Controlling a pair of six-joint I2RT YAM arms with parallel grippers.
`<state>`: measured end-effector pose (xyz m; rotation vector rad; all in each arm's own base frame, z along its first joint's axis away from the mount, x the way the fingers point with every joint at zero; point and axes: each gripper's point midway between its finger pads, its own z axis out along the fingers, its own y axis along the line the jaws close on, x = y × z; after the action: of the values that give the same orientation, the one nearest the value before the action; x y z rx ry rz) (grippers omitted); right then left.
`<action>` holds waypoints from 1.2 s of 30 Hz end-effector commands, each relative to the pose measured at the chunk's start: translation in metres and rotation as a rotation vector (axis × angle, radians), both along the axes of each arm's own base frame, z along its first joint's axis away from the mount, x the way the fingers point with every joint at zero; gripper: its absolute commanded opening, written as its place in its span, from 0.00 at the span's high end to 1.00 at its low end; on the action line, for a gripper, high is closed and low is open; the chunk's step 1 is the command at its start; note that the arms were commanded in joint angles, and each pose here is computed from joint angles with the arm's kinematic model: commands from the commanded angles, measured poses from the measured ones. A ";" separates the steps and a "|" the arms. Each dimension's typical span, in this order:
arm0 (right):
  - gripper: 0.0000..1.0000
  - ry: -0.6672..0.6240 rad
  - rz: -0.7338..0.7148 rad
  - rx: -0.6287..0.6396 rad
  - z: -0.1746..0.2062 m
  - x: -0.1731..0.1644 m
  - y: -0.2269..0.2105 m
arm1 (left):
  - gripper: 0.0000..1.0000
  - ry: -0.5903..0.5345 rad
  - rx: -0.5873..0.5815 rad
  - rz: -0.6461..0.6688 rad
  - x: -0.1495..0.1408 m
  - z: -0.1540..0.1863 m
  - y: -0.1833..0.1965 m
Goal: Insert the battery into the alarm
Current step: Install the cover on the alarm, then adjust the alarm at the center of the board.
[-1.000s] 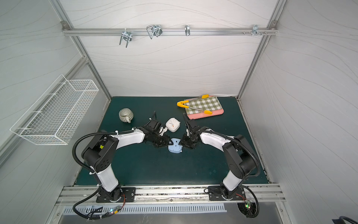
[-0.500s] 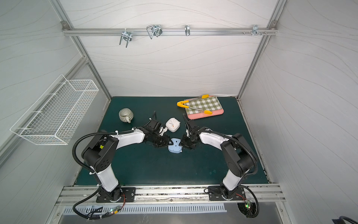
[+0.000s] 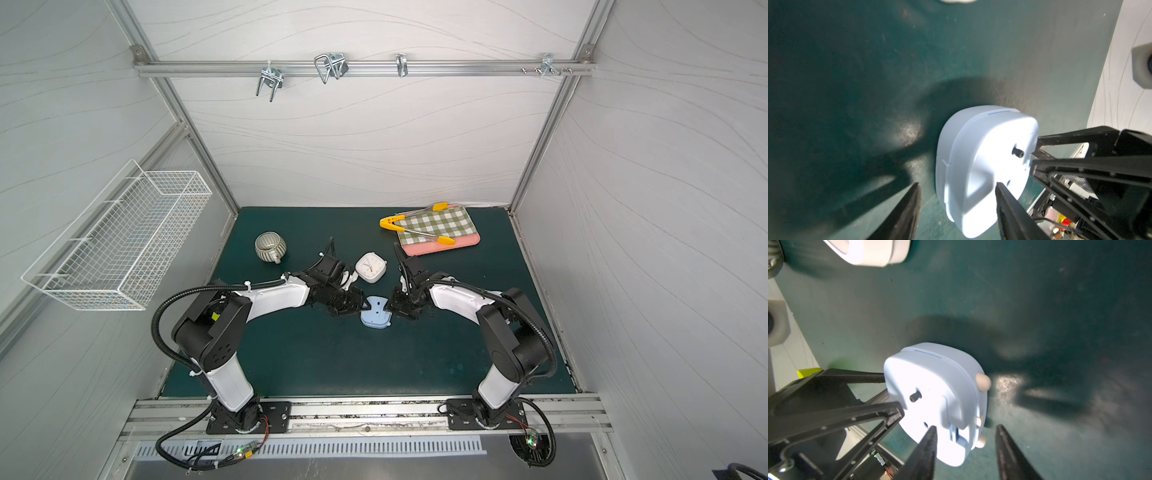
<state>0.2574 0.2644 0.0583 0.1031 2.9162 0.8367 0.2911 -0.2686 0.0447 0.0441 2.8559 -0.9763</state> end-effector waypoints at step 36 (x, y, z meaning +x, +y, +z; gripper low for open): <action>0.01 0.004 0.007 -0.466 -0.015 -0.011 0.052 | 0.11 -0.167 0.068 0.427 0.000 0.036 0.122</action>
<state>0.2541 0.3159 0.0527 0.0224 2.9792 0.1754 0.2886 -0.1498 0.0765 -0.4338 2.6089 -0.7614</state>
